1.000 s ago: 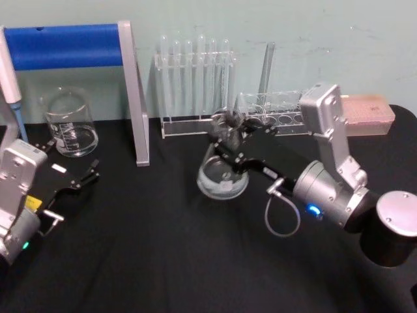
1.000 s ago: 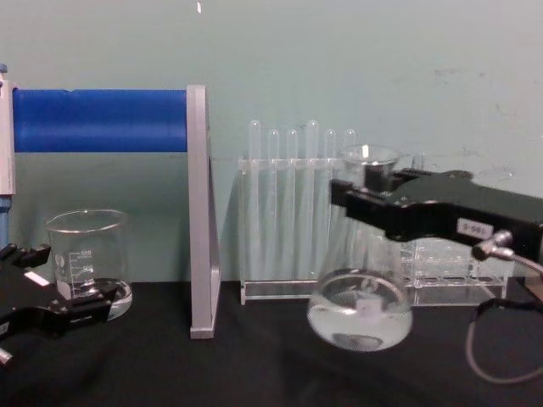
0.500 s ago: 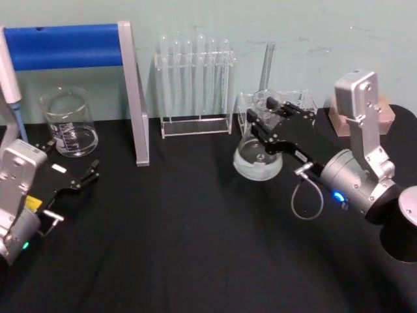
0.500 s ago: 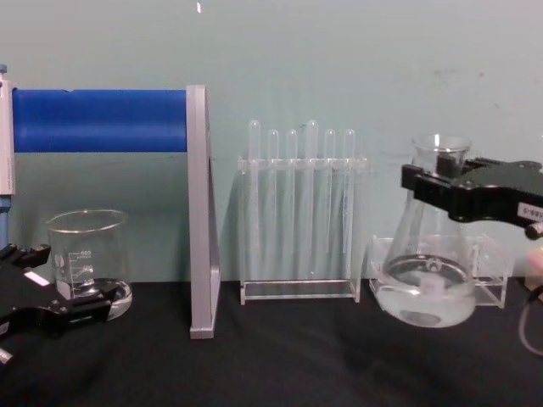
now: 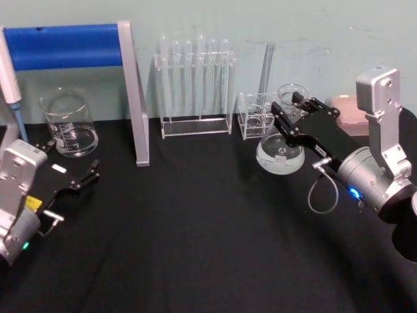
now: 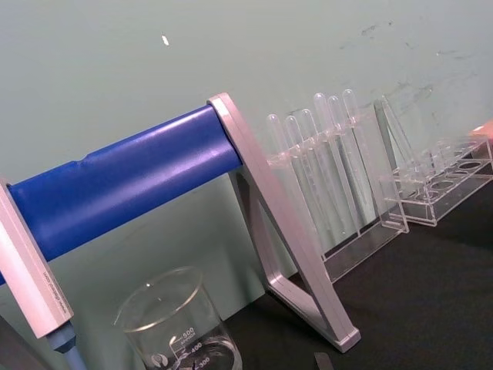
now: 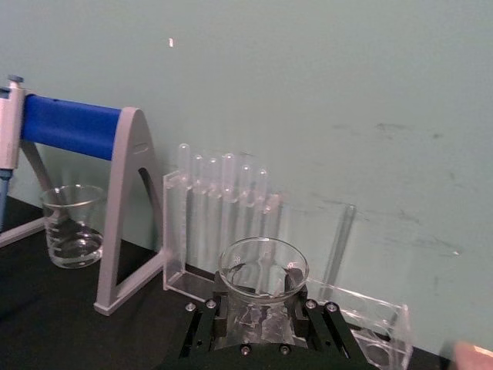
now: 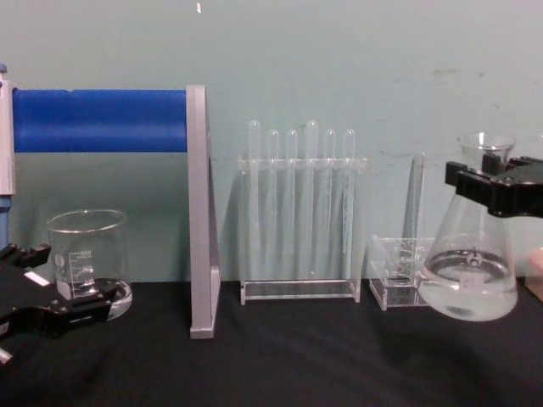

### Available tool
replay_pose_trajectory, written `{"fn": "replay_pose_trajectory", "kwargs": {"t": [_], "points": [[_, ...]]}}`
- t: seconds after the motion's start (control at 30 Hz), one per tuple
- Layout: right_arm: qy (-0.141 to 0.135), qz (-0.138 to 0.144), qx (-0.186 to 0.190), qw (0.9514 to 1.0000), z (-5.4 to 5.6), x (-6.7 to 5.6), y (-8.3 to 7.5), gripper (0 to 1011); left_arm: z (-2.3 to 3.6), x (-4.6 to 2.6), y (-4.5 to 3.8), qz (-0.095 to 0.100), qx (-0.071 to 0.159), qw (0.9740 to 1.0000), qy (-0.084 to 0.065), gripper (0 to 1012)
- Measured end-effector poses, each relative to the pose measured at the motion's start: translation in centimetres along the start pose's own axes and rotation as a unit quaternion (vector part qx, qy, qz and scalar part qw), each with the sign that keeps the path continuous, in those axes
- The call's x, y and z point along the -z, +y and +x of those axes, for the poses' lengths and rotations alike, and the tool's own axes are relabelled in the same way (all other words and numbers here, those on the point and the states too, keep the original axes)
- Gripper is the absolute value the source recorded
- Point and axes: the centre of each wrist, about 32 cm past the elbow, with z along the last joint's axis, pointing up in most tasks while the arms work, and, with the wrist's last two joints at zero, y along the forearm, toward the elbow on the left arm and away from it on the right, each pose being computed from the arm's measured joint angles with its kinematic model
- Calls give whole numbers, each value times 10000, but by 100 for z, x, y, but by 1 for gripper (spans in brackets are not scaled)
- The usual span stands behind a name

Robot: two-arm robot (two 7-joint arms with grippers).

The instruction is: Grasp the erlenmeyer flask with one hand, shake it three times, then place it back.

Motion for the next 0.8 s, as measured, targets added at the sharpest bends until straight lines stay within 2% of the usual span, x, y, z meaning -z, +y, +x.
{"fn": "replay_pose_trajectory", "kwargs": {"t": [0.43, 0.8], "points": [[-4, -43, 196, 9998, 22, -3, -38, 457, 0, 0, 0, 0, 0, 10000, 0, 1001], [-5, -29, -127, 9999, -78, -10, -9, 457, 0, 0, 0, 0, 0, 10000, 0, 1001]]}}
